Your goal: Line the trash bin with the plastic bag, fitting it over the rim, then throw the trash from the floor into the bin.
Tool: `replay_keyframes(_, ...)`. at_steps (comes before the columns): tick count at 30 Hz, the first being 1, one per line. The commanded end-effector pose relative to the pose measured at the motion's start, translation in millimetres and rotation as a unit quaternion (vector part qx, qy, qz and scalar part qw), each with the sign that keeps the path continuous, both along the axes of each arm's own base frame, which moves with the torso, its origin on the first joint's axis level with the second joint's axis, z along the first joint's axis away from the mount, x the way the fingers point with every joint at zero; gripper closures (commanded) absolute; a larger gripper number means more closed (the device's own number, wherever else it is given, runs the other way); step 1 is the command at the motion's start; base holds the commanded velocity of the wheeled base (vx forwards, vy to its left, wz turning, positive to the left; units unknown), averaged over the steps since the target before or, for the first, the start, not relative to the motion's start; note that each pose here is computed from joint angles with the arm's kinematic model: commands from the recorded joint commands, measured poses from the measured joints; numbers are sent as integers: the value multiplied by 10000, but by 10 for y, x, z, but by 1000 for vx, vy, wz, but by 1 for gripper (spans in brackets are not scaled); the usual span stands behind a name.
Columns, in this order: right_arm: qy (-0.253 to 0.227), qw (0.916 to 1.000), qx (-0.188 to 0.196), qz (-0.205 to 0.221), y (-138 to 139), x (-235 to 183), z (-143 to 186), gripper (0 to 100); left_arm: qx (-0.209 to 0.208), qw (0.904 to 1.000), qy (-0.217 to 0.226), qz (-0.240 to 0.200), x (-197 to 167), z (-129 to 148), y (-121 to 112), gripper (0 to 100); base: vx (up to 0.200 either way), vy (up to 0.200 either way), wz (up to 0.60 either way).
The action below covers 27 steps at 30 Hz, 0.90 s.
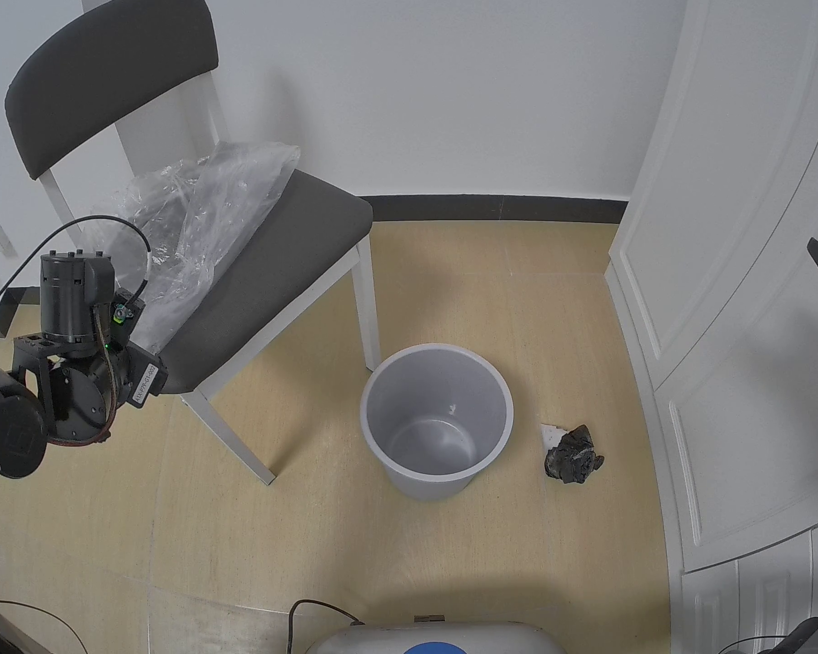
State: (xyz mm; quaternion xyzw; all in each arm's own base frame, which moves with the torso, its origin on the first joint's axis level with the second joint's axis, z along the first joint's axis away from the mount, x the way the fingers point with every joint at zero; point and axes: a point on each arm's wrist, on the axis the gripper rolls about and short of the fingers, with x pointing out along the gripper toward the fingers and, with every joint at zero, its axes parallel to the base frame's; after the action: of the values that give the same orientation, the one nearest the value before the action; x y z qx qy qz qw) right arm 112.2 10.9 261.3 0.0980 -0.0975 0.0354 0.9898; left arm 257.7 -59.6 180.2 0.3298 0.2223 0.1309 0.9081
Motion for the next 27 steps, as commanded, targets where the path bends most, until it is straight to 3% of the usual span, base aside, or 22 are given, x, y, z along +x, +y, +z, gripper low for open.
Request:
replay_keyframes(1,-19,10000,3,-13,-3,-4,8,0,91,9998,143,103,59,-90,-21,0,0,0,0)
replay_keyframes(6,-42,10000,6,-36,-8,-5,21,0,144,9995,244,157,140,-160,-30,0,0,0,0)
replay_keyframes(12,-27,10000,2,-28,-8,0,15,0,187,9994,30,279,243,-192,-45,0,0,0,0)
replay_keyframes(22,-39,10000,64,-23,-10,-5,21,0,309,9982,57,518,311,-224,77,0,0,0,0)
replay_keyframes(27,-39,10000,71,-22,-10,-5,21,0,257,9978,-144,599,309,-155,124,0,0,0,0)
